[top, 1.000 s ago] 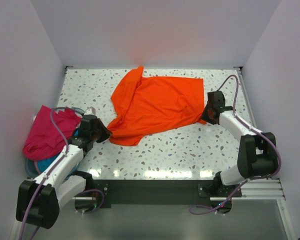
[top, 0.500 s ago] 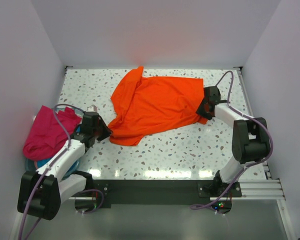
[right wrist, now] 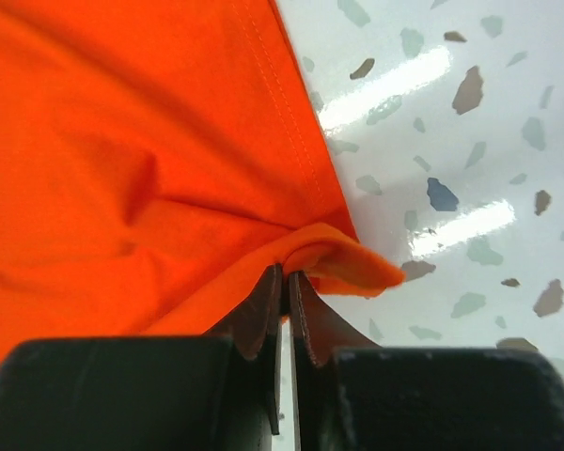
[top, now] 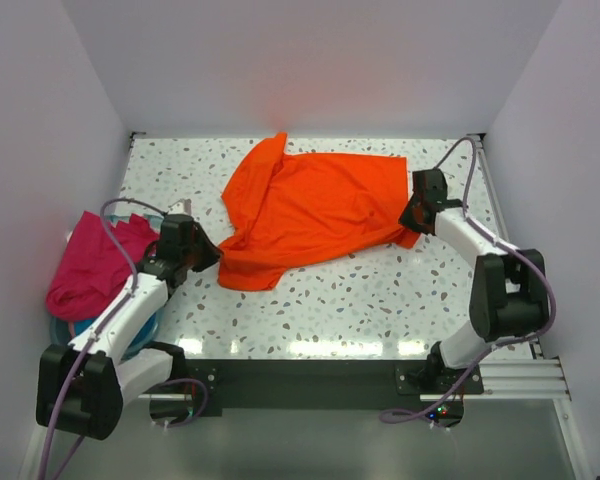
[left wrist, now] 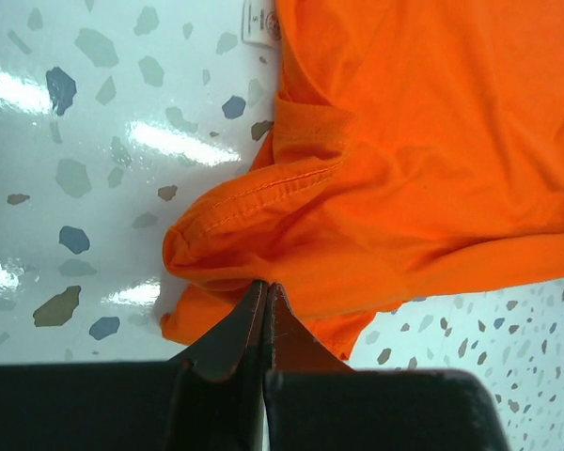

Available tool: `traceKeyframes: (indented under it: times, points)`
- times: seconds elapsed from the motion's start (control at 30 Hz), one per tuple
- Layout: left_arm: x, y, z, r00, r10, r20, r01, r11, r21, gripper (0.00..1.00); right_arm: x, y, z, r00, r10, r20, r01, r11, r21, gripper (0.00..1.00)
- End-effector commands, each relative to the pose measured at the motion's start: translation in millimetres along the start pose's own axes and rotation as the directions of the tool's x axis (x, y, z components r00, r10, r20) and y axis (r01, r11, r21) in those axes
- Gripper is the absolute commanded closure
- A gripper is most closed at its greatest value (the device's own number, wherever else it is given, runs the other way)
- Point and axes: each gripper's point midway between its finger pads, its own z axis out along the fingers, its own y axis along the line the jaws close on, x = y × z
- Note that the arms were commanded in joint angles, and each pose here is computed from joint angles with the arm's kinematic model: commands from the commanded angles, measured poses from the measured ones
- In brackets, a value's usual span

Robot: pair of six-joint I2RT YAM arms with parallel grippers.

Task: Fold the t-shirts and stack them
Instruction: Flatten the tshirt out

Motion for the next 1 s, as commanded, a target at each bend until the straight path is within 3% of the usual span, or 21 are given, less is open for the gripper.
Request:
traceKeyframes:
  times: [0.0, 0.17, 0.33, 0.53, 0.57, 0.63, 0.67, 0.8, 0.9, 0.97]
  points:
    - [-43.9, -22.0, -26.1, 0.993, 0.007, 0.121, -0.014, 0.998, 0.055, 1.0, -40.9, -1.4, -53.0, 0.989, 0.01, 0.148, -0.005, 1.0, -0.029, 1.0]
    - [-90.3, -50.5, -83.7, 0.972, 0.003, 0.237, -0.03, 0.993, 0.112, 1.0, -69.3, -9.2, -123.4, 0.964, 0.004, 0.266, 0.014, 0.998, -0.065, 1.0]
    - [-144.2, -98.1, -178.8, 0.912, -0.02, 0.411, -0.085, 0.968, 0.236, 1.0, -98.1, -20.0, -208.9, 0.922, 0.002, 0.387, 0.038, 0.995, -0.095, 1.0]
    - [-194.9, -150.8, -295.5, 0.813, -0.094, 0.575, -0.167, 0.908, 0.384, 1.0, -145.5, -22.4, -335.3, 0.814, 0.068, 0.577, 0.06, 0.978, -0.2, 1.0]
    - [-199.8, -157.4, -306.9, 0.804, -0.105, 0.585, -0.175, 0.898, 0.403, 1.0, -159.0, -20.5, -366.7, 0.775, 0.099, 0.624, 0.067, 0.969, -0.237, 1.0]
    - [-215.5, -172.7, -330.3, 0.779, -0.126, 0.615, -0.199, 0.879, 0.432, 1.0, -170.6, -17.9, -385.1, 0.751, 0.092, 0.654, 0.091, 0.966, -0.24, 1.0]
    - [-220.8, -178.3, -337.2, 0.769, -0.134, 0.625, -0.209, 0.871, 0.444, 1.0, -180.3, -15.6, -404.8, 0.722, 0.111, 0.683, 0.1, 0.96, -0.261, 1.0]
    - [-249.6, -197.9, -329.2, 0.753, -0.144, 0.642, -0.216, 0.868, 0.448, 1.0, -208.5, 4.4, -413.7, 0.69, 0.101, 0.717, 0.143, 0.951, -0.272, 1.0]
    - [-272.7, -216.8, -301.4, 0.758, -0.14, 0.637, -0.223, 0.862, 0.455, 1.0, -228.4, 27.4, -395.2, 0.682, 0.096, 0.725, 0.171, 0.943, -0.286, 1.0]
    - [-284.7, -233.2, -282.9, 0.766, -0.142, 0.627, -0.242, 0.841, 0.485, 1.0, -237.0, 46.5, -366.4, 0.706, 0.067, 0.705, 0.195, 0.939, -0.285, 1.0]
